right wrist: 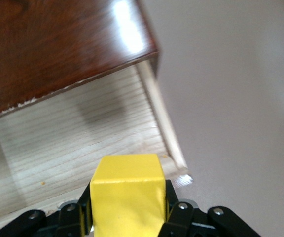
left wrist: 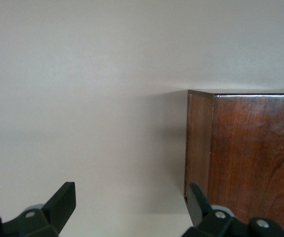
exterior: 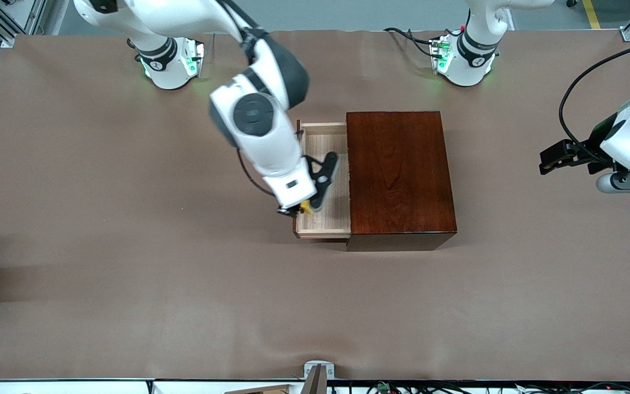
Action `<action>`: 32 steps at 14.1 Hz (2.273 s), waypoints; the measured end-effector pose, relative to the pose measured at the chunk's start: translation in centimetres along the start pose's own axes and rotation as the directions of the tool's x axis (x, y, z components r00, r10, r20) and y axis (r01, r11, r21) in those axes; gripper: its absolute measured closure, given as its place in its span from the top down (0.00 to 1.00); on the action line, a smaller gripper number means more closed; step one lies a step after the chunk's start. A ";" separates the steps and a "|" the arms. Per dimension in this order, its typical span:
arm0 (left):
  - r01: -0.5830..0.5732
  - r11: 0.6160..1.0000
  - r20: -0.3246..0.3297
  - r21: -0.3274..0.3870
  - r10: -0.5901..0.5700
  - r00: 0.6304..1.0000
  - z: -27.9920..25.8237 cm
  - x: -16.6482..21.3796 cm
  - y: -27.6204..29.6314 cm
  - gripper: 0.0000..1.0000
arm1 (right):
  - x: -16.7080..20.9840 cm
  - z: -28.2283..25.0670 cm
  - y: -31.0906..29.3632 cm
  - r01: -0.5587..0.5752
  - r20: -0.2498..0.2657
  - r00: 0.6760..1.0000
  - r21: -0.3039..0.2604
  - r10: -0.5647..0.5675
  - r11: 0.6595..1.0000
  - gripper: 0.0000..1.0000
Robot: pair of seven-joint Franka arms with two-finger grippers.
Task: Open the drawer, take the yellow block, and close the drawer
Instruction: 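Grasp the yellow cube and lift it out with the right gripper, then carry the cube away with the right gripper while the left gripper reaches the drawer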
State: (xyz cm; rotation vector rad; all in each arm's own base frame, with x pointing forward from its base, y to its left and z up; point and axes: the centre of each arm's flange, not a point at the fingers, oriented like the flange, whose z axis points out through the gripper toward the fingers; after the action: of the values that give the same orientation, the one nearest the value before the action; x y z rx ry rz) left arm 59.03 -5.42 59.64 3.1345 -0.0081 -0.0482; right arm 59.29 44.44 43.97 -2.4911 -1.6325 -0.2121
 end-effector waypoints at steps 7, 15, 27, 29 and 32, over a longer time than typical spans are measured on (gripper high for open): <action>-0.028 1.000 0.000 -0.001 0.028 1.000 0.0 -0.1 1.4 1.00 | -11.0 -9.2 11.0 -0.239 -0.020 0.970 0.058 0.241 0.969 0.56; -0.348 0.937 0.000 -0.031 0.348 0.937 0.8 -5.0 20.5 1.00 | -24.4 -13.9 16.6 -0.541 -0.012 0.840 0.054 0.542 0.839 0.56; -0.698 0.715 -0.094 -0.051 0.692 0.716 8.3 -12.0 41.5 1.00 | -39.9 -10.8 19.5 -0.837 0.126 0.517 -0.135 0.847 0.531 0.56; -0.779 0.624 -0.116 -0.065 0.770 0.627 11.2 -11.9 44.9 1.00 | -40.2 -9.0 19.0 -0.886 0.130 0.417 -0.165 0.900 0.434 0.56; -0.889 0.458 -0.174 -0.029 0.873 0.455 15.5 -12.7 50.1 1.00 | -40.9 -4.6 18.5 -0.909 0.089 0.367 -0.179 0.926 0.377 0.56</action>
State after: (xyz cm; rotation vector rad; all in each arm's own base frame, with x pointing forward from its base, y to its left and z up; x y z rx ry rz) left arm 45.63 -55.55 44.90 2.5610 -1.5613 0.1669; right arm 59.92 -0.47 39.23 -3.1104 0.0290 0.0954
